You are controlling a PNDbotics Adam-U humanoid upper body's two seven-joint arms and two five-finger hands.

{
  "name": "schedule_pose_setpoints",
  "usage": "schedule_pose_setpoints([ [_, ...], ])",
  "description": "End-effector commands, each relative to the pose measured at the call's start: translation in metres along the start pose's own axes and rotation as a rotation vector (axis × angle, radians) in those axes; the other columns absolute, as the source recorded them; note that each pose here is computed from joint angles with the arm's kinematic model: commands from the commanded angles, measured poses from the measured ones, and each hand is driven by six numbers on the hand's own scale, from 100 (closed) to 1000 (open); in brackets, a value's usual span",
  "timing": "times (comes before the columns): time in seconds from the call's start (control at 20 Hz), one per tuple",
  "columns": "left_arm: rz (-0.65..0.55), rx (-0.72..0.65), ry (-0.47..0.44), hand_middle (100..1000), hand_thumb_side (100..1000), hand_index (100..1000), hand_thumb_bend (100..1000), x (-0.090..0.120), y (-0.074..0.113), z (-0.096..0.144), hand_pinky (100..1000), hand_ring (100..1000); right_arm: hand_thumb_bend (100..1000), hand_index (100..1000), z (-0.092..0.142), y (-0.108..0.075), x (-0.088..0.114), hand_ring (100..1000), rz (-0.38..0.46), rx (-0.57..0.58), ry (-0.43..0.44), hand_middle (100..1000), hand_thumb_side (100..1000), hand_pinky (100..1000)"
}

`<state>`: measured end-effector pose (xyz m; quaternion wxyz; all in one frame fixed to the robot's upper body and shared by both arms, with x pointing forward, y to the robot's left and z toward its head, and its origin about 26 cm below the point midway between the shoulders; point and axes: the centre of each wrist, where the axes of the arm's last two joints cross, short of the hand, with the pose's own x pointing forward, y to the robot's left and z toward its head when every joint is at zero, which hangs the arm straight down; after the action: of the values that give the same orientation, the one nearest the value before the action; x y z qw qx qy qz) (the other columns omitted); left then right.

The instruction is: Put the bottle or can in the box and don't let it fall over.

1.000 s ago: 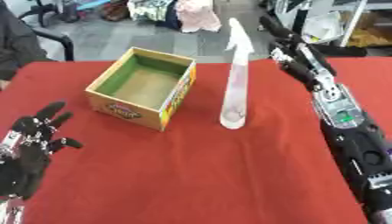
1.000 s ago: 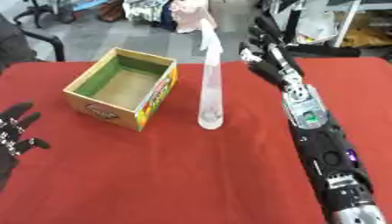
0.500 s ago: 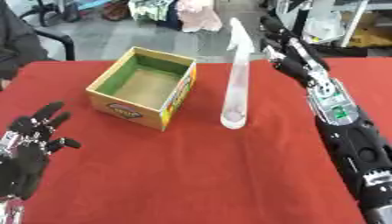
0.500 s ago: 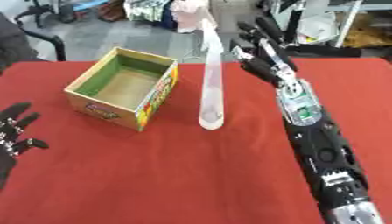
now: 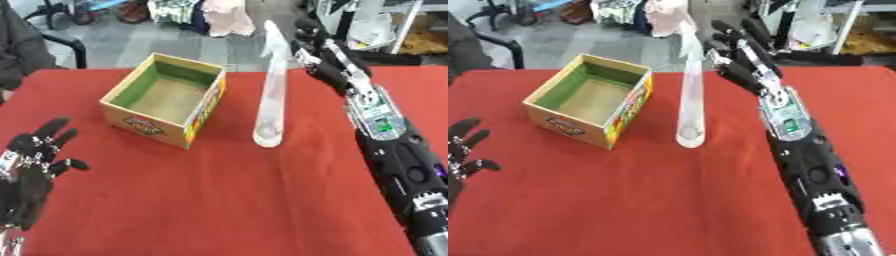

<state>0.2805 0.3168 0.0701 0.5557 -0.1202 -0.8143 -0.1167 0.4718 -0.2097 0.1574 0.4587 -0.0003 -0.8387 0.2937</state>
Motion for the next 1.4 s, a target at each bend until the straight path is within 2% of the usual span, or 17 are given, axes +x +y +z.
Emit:
schedule_pose_setpoints([
  [0.05, -0.019, 0.004, -0.02, 992, 922, 964, 191, 0.006, 0.004, -0.004, 585, 1000, 100, 1000, -0.011, -0.008, 0.015, 1000, 0.022, 0.002, -0.05, 1000, 569, 879],
  [0.65, -0.016, 0.009, -0.028, 991, 918, 964, 191, 0.008, 0.004, -0.007, 587, 1000, 100, 1000, -0.015, -0.006, 0.02, 1000, 0.037, 0.021, -0.075, 1000, 558, 882],
  [0.8, -0.017, 0.012, -0.028, 990, 917, 965, 190, 0.008, 0.005, -0.007, 587, 1000, 100, 1000, -0.012, -0.011, 0.019, 1000, 0.047, 0.026, -0.077, 1000, 559, 880],
  [1.4, -0.014, 0.014, -0.036, 991, 916, 965, 191, 0.01, 0.004, -0.012, 588, 1000, 100, 1000, -0.006, -0.016, 0.009, 1000, 0.072, 0.008, -0.029, 1000, 573, 874],
])
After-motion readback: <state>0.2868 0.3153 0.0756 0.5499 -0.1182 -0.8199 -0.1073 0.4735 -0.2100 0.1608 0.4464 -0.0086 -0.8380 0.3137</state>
